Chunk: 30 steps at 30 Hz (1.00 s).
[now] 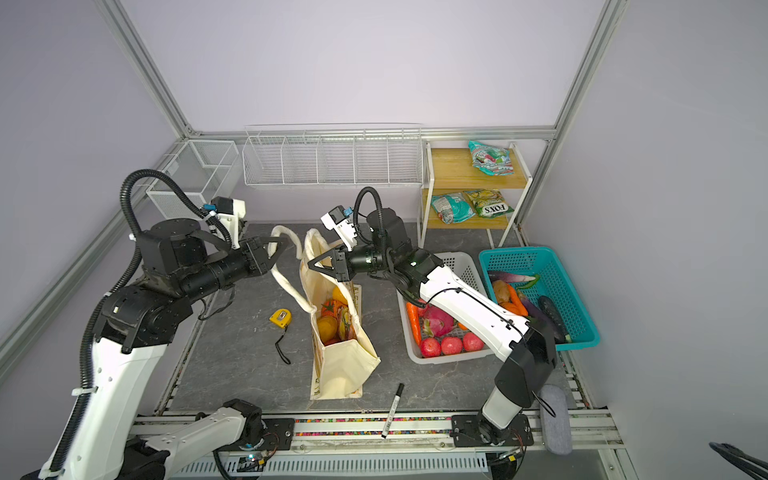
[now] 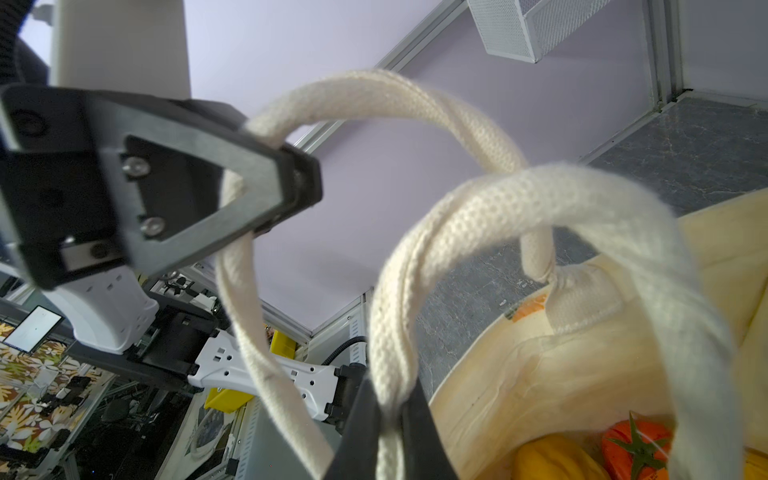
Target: Place the food into the grocery bag and tie it
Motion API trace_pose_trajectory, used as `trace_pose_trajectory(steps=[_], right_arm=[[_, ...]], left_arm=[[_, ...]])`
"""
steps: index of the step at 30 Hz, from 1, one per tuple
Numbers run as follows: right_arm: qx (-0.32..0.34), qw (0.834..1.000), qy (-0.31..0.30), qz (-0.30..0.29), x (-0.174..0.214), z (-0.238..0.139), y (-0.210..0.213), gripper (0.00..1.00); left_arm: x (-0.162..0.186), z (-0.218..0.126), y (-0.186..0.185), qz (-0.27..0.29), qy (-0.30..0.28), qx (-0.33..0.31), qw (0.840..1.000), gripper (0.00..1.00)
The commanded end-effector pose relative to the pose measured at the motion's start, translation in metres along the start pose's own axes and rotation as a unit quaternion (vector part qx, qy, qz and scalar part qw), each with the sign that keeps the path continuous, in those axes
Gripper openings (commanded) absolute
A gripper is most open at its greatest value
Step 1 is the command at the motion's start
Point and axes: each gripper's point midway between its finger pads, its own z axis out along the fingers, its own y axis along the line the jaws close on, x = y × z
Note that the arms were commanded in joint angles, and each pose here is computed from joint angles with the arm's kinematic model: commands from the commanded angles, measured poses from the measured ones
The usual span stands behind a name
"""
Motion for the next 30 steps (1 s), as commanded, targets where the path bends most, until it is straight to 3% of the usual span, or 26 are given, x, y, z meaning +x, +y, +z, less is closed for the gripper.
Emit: trace_pose_trajectory(steps=[1,9,17,30], right_arm=[[-0.019,0.999,0.022,-0.027,0.015,0.000,0.013,0.07],[-0.042,0.998,0.027,-0.031,0.017,0.020,0.012,0.07],[-0.073,0.997,0.002,-0.023,0.008,0.042,0.006,0.07],[-0.084,0.988,-0.130,-0.028,-0.038,0.050,-0.014,0.07]], left_arm=[[-0.006,0.006,0.002,0.004,0.001,-0.013,1.000,0.00],[-0.022,0.018,-0.025,0.004,0.002,0.047,0.999,0.00],[-0.002,0.036,-0.036,-0.001,0.035,0.076,0.996,0.00],[0.055,0.042,-0.030,-0.039,0.087,0.102,0.990,0.00]])
